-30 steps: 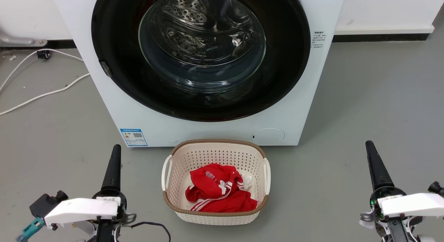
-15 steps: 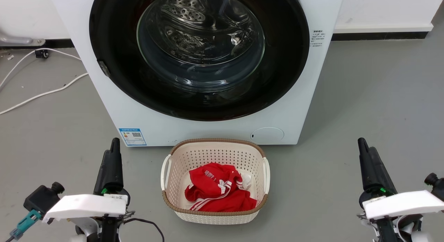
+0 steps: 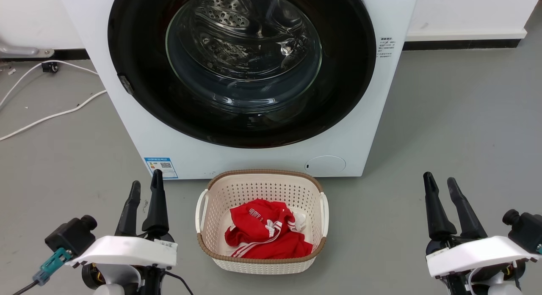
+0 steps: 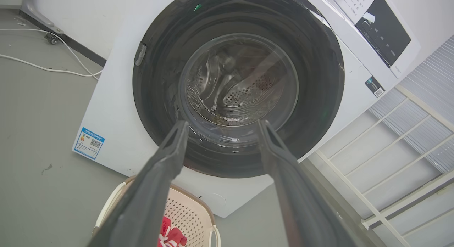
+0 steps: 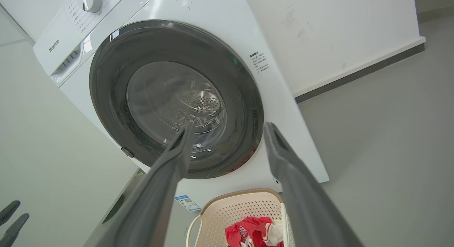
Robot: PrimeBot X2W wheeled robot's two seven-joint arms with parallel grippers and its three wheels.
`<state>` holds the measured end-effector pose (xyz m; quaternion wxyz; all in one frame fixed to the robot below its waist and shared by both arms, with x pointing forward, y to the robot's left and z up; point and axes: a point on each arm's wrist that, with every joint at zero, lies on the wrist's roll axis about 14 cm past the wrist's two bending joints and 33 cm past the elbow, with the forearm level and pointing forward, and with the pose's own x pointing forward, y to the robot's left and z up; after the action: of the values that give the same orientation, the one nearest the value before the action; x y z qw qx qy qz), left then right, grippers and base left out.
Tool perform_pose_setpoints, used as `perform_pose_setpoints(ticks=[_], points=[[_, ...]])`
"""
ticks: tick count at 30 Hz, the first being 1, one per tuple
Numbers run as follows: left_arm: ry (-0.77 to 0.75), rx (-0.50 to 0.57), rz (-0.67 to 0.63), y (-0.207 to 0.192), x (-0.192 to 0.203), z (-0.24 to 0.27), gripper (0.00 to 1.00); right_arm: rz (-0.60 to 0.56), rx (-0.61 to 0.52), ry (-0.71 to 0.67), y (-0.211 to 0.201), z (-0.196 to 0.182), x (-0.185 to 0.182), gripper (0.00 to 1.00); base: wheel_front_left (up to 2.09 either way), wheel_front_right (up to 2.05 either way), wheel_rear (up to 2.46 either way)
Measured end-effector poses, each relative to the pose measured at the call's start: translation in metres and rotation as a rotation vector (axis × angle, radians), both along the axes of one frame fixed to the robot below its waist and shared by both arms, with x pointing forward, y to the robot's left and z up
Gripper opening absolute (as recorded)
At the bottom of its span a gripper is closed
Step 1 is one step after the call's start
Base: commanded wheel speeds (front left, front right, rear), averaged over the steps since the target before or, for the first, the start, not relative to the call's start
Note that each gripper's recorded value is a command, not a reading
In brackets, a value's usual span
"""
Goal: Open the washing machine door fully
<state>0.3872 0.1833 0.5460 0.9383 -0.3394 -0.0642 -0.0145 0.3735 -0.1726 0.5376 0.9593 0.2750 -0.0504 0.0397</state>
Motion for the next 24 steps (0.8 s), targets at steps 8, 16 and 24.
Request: perform_pose_setpoints(ticks=[8,16,24], points=[[-0.007,0.137,-0.004,-0.007,-0.001,0.0,1.0,-0.003,-0.103,-0.009,0.001,0.0,-0.001,1.0,0.0,0.0,0.0],[-0.003,0.251,0.002,-0.011,-0.003,-0.004,1.0,0.0,-0.199,-0.006,0.003,-0.002,-0.003,1.0,0.0,0.0,0.0],[-0.011,0.36,-0.003,-0.016,-0.004,-0.005,1.0,0.001,-0.273,-0.002,0.003,-0.004,-0.005,1.0,0.0,0.0,0.0]])
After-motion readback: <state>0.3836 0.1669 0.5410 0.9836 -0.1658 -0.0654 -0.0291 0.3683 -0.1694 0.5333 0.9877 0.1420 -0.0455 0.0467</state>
